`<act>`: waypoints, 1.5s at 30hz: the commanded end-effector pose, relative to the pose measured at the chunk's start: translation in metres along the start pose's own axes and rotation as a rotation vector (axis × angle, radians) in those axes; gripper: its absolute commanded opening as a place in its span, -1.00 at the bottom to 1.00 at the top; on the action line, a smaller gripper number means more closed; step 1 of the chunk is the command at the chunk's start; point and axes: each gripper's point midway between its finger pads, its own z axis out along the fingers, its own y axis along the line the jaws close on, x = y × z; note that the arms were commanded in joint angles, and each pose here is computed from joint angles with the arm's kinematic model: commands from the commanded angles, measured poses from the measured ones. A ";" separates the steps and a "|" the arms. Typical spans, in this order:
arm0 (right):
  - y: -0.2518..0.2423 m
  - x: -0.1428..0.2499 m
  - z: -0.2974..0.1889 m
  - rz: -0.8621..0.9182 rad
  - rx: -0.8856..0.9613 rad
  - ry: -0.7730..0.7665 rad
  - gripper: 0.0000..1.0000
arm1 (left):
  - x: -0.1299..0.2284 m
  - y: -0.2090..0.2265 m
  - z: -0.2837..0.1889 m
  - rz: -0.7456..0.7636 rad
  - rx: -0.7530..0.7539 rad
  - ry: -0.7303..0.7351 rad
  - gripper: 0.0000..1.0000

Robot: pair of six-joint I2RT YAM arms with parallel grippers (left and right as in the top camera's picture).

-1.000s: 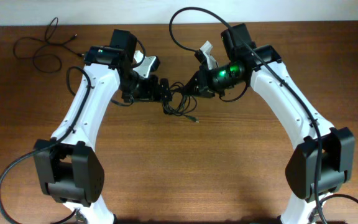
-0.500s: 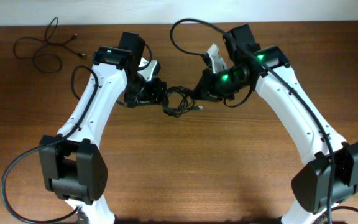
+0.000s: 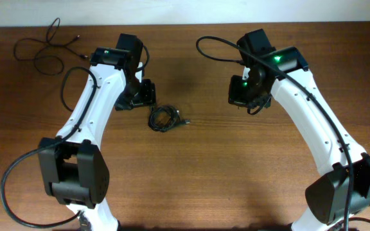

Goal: Untangle cables

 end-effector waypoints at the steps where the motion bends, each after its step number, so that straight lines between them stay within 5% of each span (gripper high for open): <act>1: 0.011 -0.003 -0.017 0.002 -0.059 -0.030 -0.75 | 0.000 0.003 0.007 -0.016 -0.024 0.010 0.39; 5: 0.013 -0.005 -0.017 -0.001 -0.068 -0.042 -0.22 | 0.002 -0.013 0.010 -0.015 0.062 0.032 0.29; 16: 0.014 -0.008 -0.017 -0.005 -0.073 -0.051 0.00 | 0.028 -0.094 0.064 0.219 0.164 0.145 0.29; 22: 0.012 -0.004 -0.016 -0.039 -0.064 -0.036 0.10 | 0.022 -0.092 0.084 0.193 0.084 0.126 0.30; 31: 0.012 -0.004 -0.016 -0.038 -0.064 -0.037 0.10 | 0.021 -0.086 0.093 0.189 0.047 0.129 -0.23; 36: 0.012 -0.004 -0.016 -0.038 -0.064 -0.036 0.10 | 0.020 -0.085 0.093 0.190 0.041 0.124 -1.00; 41: 0.012 -0.004 -0.016 -0.038 -0.064 -0.035 0.10 | 0.012 -0.094 0.068 0.199 0.070 0.113 -1.00; 45: 0.017 -0.003 -0.012 -0.039 -0.090 -0.017 0.22 | 0.007 -0.143 0.001 0.331 0.336 0.069 -1.00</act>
